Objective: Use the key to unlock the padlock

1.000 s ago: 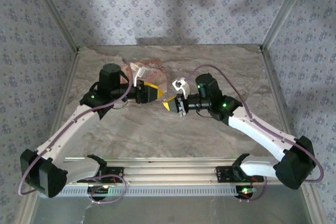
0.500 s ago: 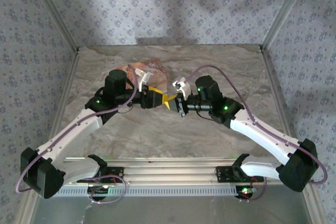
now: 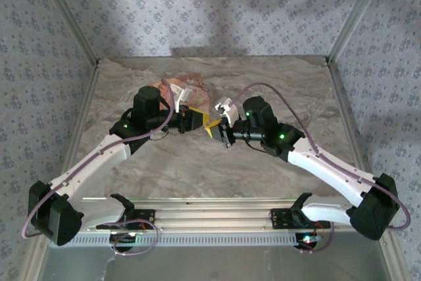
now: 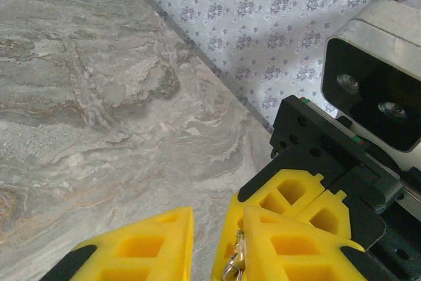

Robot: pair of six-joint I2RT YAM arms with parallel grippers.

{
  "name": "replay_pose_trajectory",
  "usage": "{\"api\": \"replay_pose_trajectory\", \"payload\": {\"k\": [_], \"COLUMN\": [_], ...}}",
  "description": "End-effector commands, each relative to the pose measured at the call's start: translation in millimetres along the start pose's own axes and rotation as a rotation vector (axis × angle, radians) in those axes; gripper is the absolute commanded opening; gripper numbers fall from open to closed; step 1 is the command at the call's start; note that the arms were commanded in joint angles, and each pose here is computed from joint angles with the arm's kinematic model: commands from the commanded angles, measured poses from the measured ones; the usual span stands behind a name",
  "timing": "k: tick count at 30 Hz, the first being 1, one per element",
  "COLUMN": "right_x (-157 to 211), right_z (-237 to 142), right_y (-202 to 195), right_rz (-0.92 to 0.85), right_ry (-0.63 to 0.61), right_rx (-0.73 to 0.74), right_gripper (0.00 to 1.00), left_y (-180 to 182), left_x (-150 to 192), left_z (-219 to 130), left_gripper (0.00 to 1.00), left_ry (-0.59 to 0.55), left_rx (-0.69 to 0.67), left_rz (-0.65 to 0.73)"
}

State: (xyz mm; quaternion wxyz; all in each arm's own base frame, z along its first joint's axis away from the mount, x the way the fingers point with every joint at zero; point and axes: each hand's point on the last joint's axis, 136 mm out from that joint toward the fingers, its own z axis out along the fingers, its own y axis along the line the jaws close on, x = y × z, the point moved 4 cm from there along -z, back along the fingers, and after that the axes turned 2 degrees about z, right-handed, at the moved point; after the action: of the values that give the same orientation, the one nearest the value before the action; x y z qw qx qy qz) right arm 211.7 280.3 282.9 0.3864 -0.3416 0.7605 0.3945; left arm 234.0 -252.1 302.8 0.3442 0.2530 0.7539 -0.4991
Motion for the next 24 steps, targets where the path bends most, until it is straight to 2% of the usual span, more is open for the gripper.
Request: {"api": "replay_pose_trajectory", "payload": {"k": [1, 4, 10, 18, 24], "right_x": [-13.6, -14.5, -14.8, -14.4, -11.2], "right_z": [-5.3, -7.4, -11.1, -11.5, -7.0], "right_y": [5.2, 3.4, 0.6, 0.3, 0.2], "right_rz": [-0.043, -0.041, -0.035, -0.027, -0.02], "right_ry": [-0.053, -0.075, -0.111, -0.136, -0.119], "right_rx": [0.006, 0.02, 0.043, 0.036, 0.022], "right_gripper": [0.0, 0.0, 0.0, 0.0, 0.0], "left_y": [2.3, 5.8, 16.1, 24.5, -5.0], "left_x": [-2.6, 0.0, 5.8, 9.0, -2.4], "left_z": [-3.8, -5.3, -8.7, -11.8, -16.3], "left_gripper": [0.26, 0.27, 0.45, 0.48, 0.48], "left_ry": [-0.015, -0.01, -0.011, -0.022, -0.087], "left_rx": [-0.048, -0.072, -0.113, -0.123, 0.067], "left_rz": [0.028, 0.025, 0.002, -0.029, 0.026]}}
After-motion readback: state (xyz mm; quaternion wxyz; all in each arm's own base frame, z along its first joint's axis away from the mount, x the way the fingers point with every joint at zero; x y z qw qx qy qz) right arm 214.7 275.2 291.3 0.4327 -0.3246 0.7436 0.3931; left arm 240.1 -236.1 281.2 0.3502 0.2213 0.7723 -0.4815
